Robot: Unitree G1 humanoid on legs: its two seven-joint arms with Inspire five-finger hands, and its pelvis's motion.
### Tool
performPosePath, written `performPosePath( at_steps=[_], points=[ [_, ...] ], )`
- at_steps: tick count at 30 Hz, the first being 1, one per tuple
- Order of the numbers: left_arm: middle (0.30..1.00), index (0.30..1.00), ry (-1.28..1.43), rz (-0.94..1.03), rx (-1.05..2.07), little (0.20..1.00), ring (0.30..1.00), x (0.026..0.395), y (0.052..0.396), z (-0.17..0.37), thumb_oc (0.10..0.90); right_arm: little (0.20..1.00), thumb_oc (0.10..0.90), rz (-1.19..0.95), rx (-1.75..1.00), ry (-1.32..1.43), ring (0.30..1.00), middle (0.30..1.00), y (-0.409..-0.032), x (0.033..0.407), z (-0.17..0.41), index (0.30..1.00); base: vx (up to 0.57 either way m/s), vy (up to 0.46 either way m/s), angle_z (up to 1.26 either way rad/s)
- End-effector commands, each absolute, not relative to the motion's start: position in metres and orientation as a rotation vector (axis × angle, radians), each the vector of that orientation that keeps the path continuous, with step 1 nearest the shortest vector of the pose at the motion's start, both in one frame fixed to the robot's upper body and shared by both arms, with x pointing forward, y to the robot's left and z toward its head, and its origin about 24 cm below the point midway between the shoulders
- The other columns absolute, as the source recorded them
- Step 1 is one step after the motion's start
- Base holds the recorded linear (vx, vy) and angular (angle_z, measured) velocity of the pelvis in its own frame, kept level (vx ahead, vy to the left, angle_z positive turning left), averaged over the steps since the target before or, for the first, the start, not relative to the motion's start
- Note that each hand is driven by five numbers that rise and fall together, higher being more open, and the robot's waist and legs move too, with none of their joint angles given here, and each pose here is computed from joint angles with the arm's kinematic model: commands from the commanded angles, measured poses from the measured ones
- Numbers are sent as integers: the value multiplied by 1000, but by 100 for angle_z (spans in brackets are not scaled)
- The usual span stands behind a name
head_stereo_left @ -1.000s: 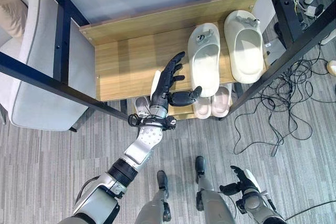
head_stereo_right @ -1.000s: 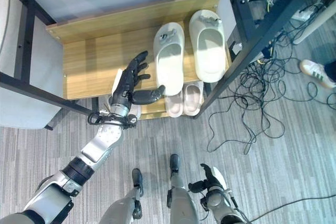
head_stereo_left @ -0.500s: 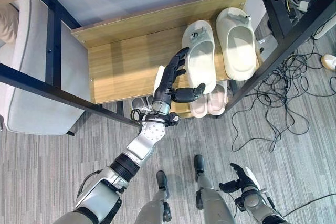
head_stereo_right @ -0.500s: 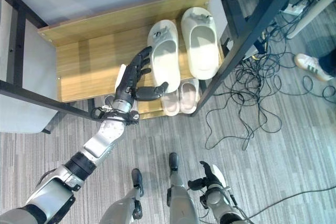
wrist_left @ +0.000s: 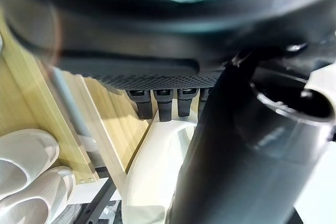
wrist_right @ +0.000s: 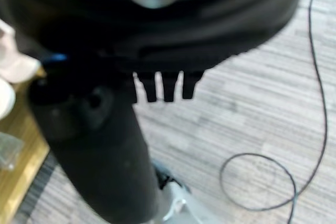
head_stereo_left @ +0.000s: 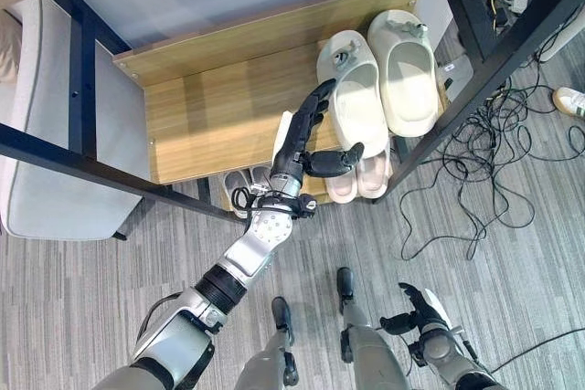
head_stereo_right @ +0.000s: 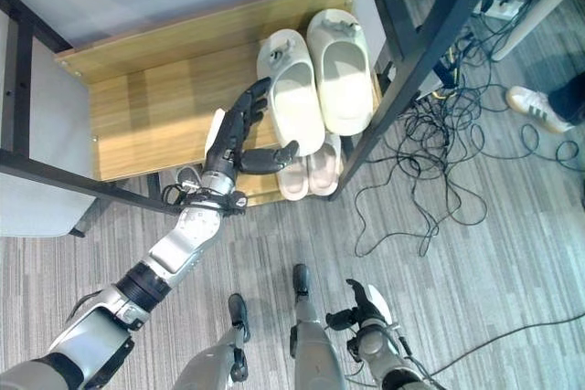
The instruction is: Arrange the slippers neatly on the shoe rack.
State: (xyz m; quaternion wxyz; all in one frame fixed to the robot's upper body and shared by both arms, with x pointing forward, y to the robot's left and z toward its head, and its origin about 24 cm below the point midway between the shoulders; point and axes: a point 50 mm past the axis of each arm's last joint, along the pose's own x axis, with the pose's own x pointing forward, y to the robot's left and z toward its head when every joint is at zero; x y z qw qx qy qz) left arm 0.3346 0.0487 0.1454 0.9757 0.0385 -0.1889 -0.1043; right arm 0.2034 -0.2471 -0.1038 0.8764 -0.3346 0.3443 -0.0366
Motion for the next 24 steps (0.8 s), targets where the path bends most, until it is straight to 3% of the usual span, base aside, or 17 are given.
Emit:
performPosePath(
  at_steps=[1, 9, 24],
  points=[
    [900, 900, -597, -300, -10, 900, 900, 332, 12, 202, 800, 900, 800, -64, -738, 698, 900, 900, -254, 199, -102, 900, 0, 0, 0],
    [900, 900, -608, -286, 21, 900, 900, 333, 13, 204, 800, 900, 800, -66, -735, 698, 900, 900, -253, 199, -103, 900, 0, 0, 0],
    [900, 900, -675, -186, 17, 900, 900, 335, 59, 216, 800, 900, 800, -68, -688, 756, 900, 900, -252, 186, -111, 900, -7, -10, 3]
  ],
)
